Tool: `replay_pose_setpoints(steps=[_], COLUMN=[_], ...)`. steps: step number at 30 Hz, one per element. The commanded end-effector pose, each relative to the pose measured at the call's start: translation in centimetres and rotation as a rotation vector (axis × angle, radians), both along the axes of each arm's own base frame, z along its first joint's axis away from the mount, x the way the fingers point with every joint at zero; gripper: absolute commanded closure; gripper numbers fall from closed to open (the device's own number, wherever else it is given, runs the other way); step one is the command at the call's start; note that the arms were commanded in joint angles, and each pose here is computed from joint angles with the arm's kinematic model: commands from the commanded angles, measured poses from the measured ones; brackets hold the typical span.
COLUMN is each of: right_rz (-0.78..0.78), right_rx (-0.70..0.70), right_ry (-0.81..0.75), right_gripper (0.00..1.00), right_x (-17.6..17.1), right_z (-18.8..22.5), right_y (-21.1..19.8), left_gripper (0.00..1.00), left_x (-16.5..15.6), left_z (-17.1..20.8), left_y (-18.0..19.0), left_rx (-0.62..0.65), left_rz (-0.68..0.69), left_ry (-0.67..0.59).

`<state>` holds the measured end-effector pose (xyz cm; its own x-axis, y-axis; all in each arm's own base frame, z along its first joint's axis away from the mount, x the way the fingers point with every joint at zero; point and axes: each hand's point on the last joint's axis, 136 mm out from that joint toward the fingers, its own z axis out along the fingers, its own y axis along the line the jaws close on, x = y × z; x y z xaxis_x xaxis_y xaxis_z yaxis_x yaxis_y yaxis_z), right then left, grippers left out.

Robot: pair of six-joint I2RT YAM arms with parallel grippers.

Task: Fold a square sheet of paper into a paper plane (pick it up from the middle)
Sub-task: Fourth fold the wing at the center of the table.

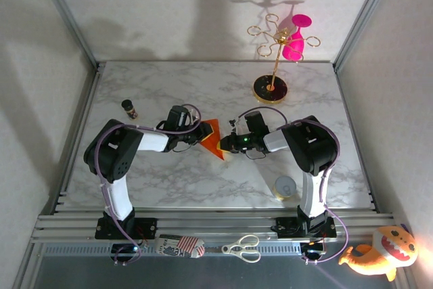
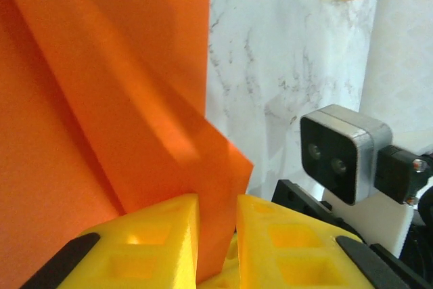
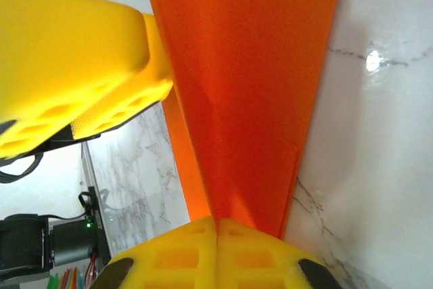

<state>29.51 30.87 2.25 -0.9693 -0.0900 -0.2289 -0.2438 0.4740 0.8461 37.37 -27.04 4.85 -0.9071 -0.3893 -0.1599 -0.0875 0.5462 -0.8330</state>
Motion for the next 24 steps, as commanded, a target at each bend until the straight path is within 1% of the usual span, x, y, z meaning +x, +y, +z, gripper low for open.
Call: replay_pose_setpoints(steps=[1, 13, 24], right_rz=[-0.11, -0.124, -0.129], right_rx=[-0.187, -0.182, -0.209], right_ry=[0.125, 0.117, 0.119], right_gripper=[0.98, 0.99, 0.93], right_x=[-0.6, -0.5, -0.4], right_z=[-5.8, -5.9, -6.3], right_y=[-3.7, -4.0, -4.3], left_gripper=[0.79, 0.84, 0.86], left_x=[0.3, 0.2, 0.4], left_z=[1.2, 0.2, 0.0], left_y=[-0.3, -0.4, -1.4], left_rx=[-0.042, -0.031, -0.031], left_rz=[-0.011, -0.025, -0.05], left_ry=[-0.038, -0.02, -0.016])
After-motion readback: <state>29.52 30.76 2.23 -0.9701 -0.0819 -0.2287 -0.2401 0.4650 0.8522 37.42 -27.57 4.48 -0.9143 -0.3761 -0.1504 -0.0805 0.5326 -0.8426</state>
